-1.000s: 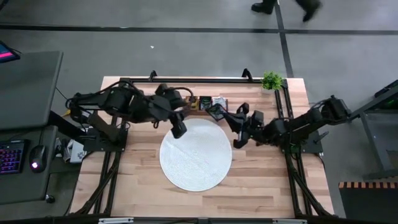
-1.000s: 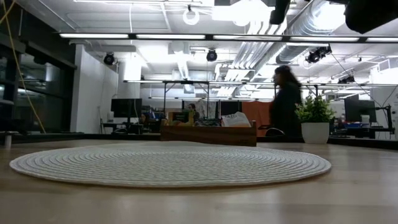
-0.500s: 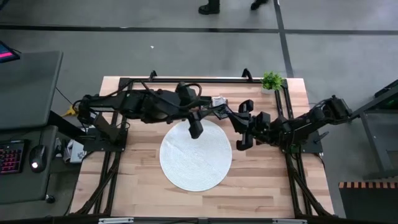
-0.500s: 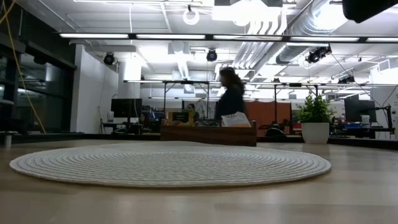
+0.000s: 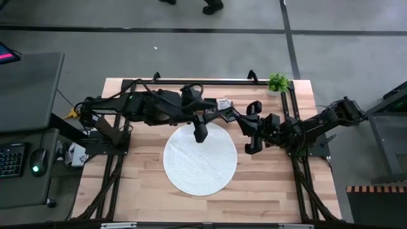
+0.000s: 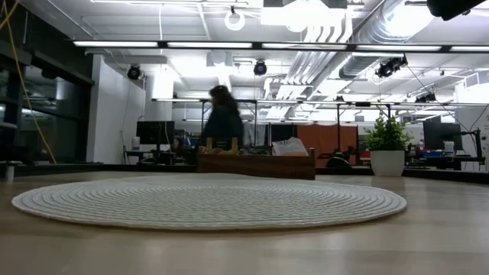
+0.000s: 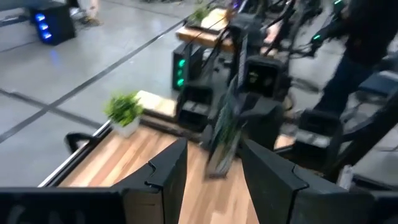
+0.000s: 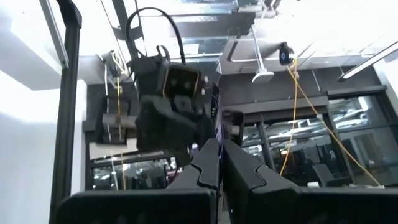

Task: Pick & Place Tea
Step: Put the black tea bag into the middle section of the wooden organizer

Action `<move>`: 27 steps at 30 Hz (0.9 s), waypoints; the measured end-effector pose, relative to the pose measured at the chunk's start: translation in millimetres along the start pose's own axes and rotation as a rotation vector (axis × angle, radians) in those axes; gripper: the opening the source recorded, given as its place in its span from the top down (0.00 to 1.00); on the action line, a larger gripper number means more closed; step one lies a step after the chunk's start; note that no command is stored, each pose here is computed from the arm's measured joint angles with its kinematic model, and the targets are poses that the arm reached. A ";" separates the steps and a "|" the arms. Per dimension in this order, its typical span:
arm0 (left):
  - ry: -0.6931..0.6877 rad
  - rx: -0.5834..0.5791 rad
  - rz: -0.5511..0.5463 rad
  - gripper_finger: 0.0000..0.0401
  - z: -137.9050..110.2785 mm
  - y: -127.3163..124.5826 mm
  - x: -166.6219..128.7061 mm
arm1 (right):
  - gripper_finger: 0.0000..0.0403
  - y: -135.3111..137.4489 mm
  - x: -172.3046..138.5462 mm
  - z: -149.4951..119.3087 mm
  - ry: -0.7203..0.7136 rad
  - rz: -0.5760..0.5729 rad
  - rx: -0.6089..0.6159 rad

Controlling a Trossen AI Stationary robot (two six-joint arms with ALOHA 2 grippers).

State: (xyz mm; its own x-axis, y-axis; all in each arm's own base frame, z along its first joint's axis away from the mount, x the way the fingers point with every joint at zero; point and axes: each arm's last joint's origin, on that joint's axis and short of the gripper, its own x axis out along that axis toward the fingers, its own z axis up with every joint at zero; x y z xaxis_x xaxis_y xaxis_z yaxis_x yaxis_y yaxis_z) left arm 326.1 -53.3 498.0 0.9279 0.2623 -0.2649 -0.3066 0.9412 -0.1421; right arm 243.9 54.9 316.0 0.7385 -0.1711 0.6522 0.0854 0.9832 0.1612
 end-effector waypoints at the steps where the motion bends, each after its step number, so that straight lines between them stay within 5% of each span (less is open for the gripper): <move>1: -0.011 -0.002 -0.014 0.63 1.4 -0.6 -0.2 | 1.00 0.0 0.0 -0.2 0.002 0.001 0.002; 19: 0.013 -0.020 -0.061 0.63 -7.3 -5.6 30.2 | 1.00 -1.8 0.9 5.2 -0.008 0.008 0.005; 27: 0.034 -0.014 -0.048 0.88 -10.3 -3.9 33.6 | 1.00 -1.7 0.9 4.2 0.002 0.011 0.005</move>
State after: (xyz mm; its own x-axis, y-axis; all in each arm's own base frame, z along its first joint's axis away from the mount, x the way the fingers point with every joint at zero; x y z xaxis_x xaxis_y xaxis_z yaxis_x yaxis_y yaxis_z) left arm 356.3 -50.3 479.9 0.9341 0.2090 -0.2894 -0.2646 0.9496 -0.1683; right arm 241.6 52.8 319.5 0.7405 -0.1603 0.6527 0.0743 0.9847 0.1576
